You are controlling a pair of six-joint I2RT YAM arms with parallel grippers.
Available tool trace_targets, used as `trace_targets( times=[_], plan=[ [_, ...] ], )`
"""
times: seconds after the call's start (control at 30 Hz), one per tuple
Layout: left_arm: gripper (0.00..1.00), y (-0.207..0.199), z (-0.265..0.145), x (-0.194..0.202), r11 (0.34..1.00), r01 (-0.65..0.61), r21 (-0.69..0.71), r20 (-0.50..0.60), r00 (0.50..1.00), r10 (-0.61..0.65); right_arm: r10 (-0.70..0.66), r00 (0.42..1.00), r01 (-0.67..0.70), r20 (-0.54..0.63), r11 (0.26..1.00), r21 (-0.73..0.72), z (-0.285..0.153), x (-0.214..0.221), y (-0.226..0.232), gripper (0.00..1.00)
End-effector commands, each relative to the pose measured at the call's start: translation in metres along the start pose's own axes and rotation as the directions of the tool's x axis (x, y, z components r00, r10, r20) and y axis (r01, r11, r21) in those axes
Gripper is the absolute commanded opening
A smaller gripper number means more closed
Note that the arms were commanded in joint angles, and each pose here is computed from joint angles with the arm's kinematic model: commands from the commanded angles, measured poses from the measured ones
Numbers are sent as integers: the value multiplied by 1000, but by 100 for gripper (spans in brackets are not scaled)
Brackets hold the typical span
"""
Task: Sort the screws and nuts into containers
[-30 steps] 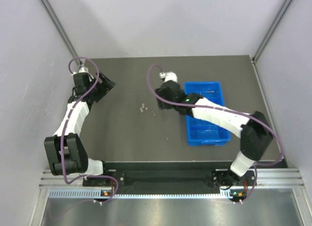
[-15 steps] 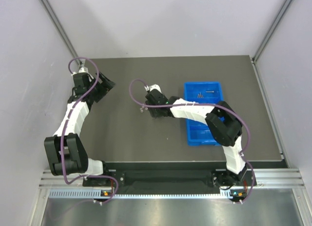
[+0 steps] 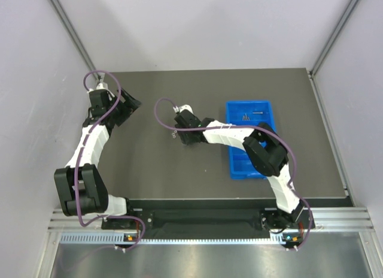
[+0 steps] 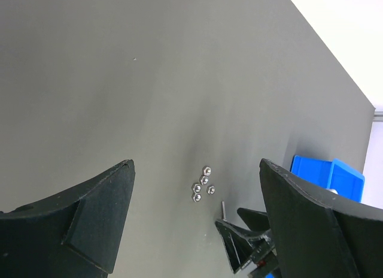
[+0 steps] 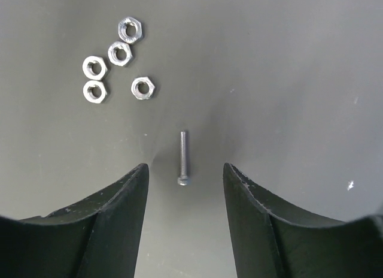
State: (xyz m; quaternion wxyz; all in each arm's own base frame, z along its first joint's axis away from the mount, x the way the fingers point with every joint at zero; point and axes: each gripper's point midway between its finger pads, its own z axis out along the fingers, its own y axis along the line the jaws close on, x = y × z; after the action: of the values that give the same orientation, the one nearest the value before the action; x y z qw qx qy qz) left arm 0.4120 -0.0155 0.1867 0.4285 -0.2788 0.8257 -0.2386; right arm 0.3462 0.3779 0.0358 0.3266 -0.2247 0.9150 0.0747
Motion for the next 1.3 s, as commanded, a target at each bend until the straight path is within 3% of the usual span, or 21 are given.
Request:
trace_targets(
  times=[0.0, 0.23, 0.33, 0.43, 0.57, 0.7, 0.9, 1.07, 1.27],
  plan=[
    [89, -13, -9, -17, 999, -20, 49, 59, 998, 17, 14, 999, -13, 51, 1000, -18, -2, -24, 7, 52],
    [89, -12, -8, -17, 999, -18, 46, 61, 998, 15, 3, 1000, -3, 12, 1000, 4, 7, -9, 4, 46],
    [89, -12, -8, -16, 999, -18, 46, 57, 998, 15, -2, 1000, 2, -1, 1000, 7, 9, -3, 3, 37],
    [89, -12, -8, -16, 999, -18, 47, 56, 998, 15, -9, 1000, 9, -16, 1000, 10, 12, 3, 2, 25],
    [89, -11, -7, -16, 999, -17, 43, 58, 998, 14, -19, 999, 19, -31, 1000, -2, 13, 7, 4, 0],
    [89, -12, -8, -16, 999, -17, 46, 57, 998, 14, -18, 1000, 18, -9, 1000, 4, 1, -4, 0, 0],
    [89, -13, -9, -18, 999, -22, 48, 63, 998, 19, 61, 991, -64, 117, 998, 20, -51, -51, -35, 0],
    [89, -15, -11, -19, 998, -17, 56, 65, 998, 13, 195, 946, -213, 257, 976, 43, -118, -87, -104, 0],
    [89, -17, -11, -17, 997, -18, 74, 57, 998, 13, 315, 891, -393, 326, 895, 210, -161, -56, -210, 0]
  ],
)
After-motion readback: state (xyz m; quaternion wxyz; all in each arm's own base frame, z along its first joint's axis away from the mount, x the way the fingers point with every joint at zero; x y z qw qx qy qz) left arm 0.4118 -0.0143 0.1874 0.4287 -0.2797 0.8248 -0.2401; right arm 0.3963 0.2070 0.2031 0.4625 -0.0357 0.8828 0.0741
